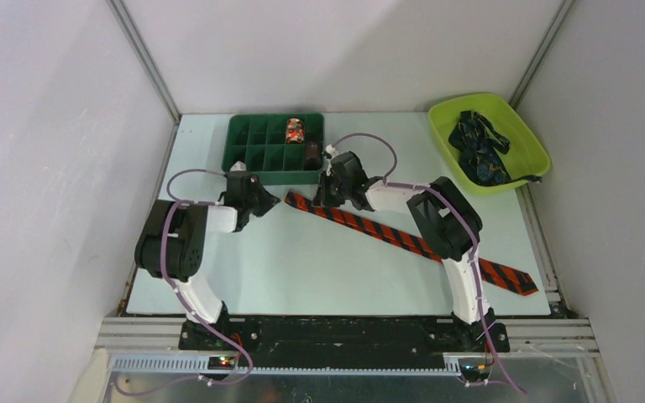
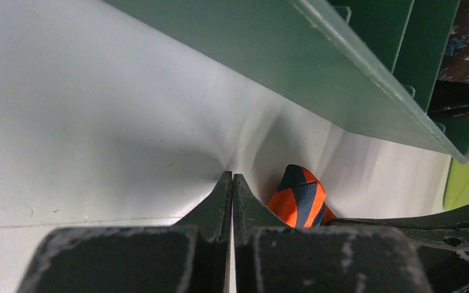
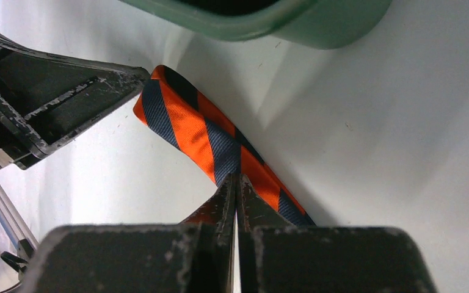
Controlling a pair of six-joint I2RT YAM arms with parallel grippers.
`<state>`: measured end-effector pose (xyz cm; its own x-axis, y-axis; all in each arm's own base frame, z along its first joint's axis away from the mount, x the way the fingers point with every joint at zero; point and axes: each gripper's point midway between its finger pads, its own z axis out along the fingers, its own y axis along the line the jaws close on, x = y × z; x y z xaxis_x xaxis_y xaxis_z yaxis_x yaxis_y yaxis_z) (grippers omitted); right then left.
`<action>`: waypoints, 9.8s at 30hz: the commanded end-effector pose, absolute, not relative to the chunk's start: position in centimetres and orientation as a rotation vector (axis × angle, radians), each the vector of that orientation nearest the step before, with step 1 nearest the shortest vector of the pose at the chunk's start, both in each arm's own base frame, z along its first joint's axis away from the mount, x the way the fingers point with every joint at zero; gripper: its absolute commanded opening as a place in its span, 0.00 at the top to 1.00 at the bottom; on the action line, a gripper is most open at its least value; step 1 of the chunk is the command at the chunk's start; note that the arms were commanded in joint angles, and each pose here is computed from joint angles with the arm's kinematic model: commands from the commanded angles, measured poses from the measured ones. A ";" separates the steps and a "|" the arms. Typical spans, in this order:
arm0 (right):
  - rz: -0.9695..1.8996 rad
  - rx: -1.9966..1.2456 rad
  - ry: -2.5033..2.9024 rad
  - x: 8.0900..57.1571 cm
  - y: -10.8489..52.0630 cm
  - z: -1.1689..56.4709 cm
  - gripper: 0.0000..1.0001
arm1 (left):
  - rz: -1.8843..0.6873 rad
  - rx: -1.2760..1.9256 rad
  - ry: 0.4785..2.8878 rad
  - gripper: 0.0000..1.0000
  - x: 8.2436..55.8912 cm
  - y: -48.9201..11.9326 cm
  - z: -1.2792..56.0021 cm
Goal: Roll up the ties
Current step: Roll the tie at the center of the board.
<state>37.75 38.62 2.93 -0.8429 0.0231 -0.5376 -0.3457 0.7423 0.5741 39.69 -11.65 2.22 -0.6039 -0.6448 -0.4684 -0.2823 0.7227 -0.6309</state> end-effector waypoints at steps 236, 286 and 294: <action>1.053 -0.103 2.397 36.2 36.5 7.2 0.98 | -0.986 -0.145 2.211 1.00 38.2 -24.1 4.5; 0.988 -0.056 2.498 36.3 36.1 1.9 1.00 | -0.974 -0.188 2.105 0.59 38.5 -21.9 8.6; 0.987 -0.058 2.497 36.3 36.1 1.9 1.00 | -0.923 -0.254 2.141 0.34 38.5 -20.5 6.3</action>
<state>35.41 36.32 2.22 -0.9072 0.1135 -0.4051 -0.2016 0.7278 0.6555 37.92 -20.99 6.07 -0.7100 -0.4346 -0.5541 0.1109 0.7080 -0.6974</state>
